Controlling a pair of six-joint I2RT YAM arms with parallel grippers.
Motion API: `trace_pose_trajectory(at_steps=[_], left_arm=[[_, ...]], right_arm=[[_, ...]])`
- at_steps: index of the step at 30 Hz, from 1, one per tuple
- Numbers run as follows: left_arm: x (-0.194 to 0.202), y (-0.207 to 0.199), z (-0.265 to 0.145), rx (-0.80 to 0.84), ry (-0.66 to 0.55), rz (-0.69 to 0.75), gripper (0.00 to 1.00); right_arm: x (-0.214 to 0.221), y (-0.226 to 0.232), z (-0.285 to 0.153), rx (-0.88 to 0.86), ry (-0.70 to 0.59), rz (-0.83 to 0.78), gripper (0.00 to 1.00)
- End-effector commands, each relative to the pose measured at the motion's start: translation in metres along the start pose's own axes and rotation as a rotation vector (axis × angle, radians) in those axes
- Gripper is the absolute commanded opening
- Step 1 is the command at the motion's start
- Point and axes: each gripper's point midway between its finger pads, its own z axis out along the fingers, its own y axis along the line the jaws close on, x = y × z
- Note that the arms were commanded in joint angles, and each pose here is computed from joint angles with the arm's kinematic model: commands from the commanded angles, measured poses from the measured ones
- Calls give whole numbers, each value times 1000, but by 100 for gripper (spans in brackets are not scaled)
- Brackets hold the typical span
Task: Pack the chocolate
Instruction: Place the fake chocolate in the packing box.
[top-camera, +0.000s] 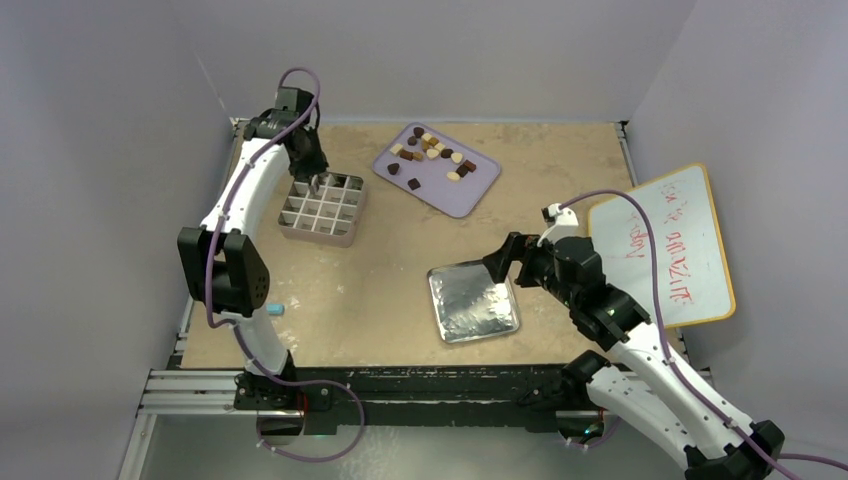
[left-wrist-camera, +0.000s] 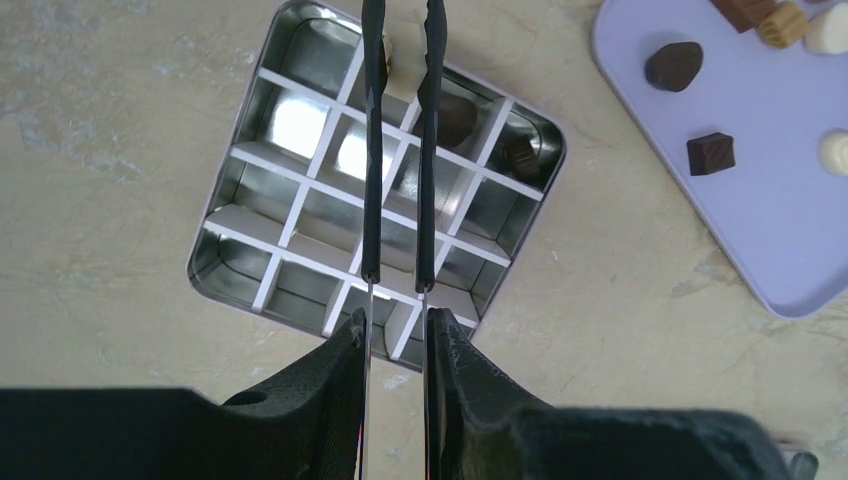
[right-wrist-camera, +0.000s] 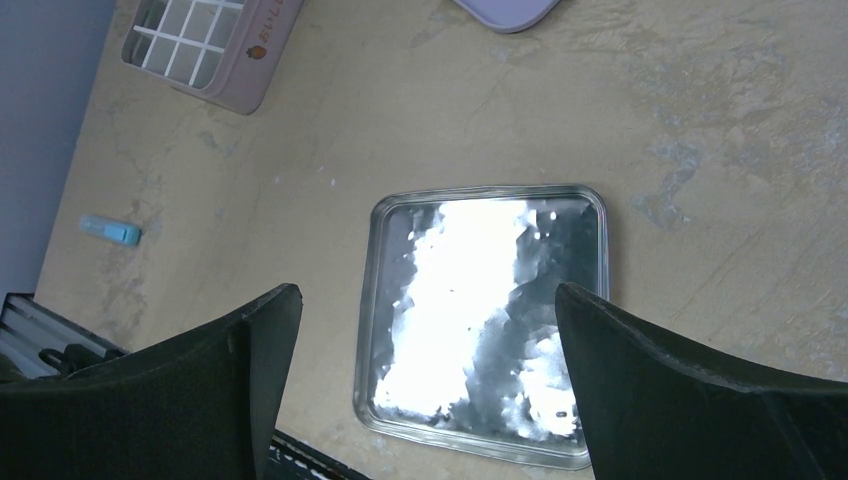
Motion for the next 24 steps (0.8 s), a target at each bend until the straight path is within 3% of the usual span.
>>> trace_pose_trajectory(at_steps=[1, 7, 20, 24], left_arm=[[-4, 6, -1, -20, -25, -35, 16], [2, 13, 7, -34, -6, -26, 17], [2, 11, 7, -15, -8, -8, 33], [-1, 9, 1, -5, -16, -9, 34]], right_arm=[[-10, 8, 1, -31, -29, 4, 99], [-7, 7, 3, -27, -22, 9, 99], [-7, 6, 5, -22, -21, 9, 99], [-6, 5, 5, -18, -21, 11, 99]])
